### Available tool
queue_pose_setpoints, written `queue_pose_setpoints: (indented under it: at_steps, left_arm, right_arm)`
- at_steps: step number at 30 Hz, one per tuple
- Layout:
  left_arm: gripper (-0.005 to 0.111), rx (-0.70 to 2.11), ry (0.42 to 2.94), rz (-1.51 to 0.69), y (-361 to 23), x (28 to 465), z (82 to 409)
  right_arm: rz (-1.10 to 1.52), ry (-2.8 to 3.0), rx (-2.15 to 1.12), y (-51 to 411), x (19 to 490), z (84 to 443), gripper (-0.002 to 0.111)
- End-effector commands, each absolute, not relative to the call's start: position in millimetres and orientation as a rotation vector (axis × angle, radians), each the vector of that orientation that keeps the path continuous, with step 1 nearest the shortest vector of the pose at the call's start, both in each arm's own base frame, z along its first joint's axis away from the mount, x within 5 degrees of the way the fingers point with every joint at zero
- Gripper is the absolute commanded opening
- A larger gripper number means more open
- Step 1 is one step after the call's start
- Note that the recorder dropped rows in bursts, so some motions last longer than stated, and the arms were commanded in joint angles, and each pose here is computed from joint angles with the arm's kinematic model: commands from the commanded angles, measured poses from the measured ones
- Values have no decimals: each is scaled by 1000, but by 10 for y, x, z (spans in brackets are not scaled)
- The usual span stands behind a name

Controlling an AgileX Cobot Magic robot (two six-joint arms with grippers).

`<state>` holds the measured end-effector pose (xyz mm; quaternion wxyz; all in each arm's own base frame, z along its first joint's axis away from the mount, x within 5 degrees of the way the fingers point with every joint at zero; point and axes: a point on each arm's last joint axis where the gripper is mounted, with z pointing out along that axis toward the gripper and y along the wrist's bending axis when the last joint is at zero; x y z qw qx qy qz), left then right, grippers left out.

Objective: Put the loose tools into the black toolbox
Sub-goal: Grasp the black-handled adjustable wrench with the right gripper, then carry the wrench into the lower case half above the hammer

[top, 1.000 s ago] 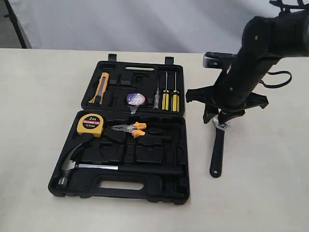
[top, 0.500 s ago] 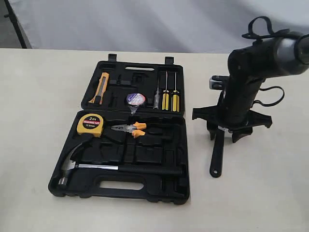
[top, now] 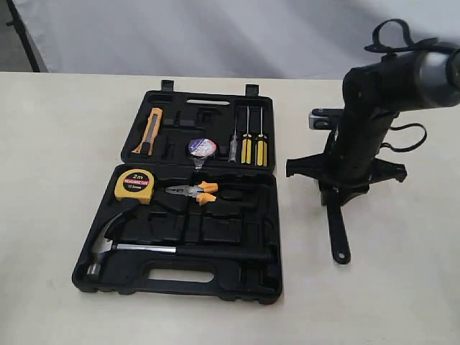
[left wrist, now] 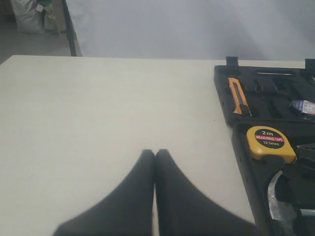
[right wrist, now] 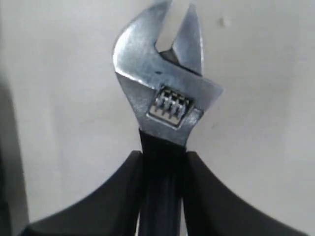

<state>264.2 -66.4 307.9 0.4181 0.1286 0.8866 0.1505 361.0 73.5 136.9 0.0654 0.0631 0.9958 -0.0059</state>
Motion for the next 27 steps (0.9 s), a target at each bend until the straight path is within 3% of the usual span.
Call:
queue_pose_setpoints:
  at_steps: [1, 4, 14, 19, 27]
  left_arm:
    - [1, 306, 2223, 348, -663, 2626, 3072]
    - [1, 306, 2223, 348, -663, 2626, 3072]
    - [1, 306, 2223, 348, -663, 2626, 3072]
    - [1, 306, 2223, 348, -663, 2626, 3072]
    - [1, 306, 2223, 348, -663, 2626, 3072]
  right_arm:
    - [16, 2841, -145, 933, 3556, 1855, 0]
    - [40, 2753, -402, 1219, 3449, 2032, 0]
    - [42, 2416, -1211, 2414, 3232, 2135, 0]
    - [-49, 2274, -1524, 2680, 3219, 1879, 0]
    - [-239, 2246, -1702, 2673, 3324, 1414, 0]
